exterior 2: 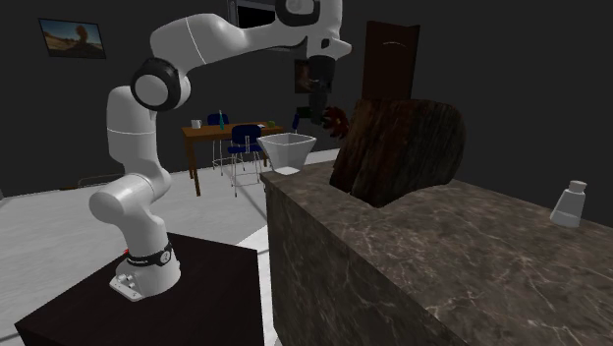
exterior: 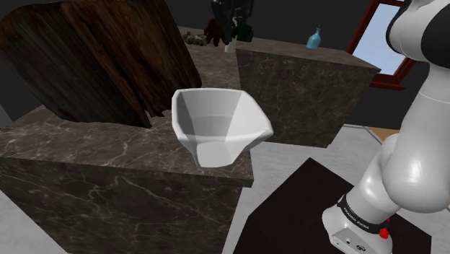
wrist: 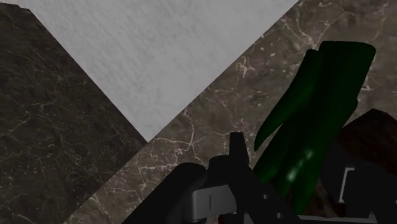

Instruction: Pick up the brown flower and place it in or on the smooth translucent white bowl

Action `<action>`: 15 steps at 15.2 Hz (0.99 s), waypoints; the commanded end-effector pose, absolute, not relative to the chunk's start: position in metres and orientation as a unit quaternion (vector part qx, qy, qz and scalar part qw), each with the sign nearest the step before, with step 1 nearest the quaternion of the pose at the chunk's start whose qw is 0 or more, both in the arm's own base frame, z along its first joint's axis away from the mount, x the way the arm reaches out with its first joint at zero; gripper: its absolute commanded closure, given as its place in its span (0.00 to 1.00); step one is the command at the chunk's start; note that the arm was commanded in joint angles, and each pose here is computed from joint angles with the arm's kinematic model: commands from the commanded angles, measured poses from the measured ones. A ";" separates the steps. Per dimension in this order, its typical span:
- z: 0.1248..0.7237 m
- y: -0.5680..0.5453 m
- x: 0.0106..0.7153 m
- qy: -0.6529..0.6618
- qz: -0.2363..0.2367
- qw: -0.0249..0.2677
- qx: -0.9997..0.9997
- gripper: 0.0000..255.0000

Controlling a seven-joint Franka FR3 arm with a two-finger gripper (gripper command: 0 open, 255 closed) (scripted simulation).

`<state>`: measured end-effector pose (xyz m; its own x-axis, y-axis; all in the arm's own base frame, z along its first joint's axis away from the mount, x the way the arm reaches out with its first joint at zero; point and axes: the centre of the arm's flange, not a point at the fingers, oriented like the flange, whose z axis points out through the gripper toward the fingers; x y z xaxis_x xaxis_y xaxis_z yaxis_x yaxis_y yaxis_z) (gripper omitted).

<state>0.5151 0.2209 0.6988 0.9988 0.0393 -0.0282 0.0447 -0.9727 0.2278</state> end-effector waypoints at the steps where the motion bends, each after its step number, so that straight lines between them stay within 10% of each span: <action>1: 0.700 0.242 0.495 0.021 -0.012 0.115 0.993 1.00; 15: 0.704 0.366 0.358 0.021 -0.012 0.115 0.993 1.00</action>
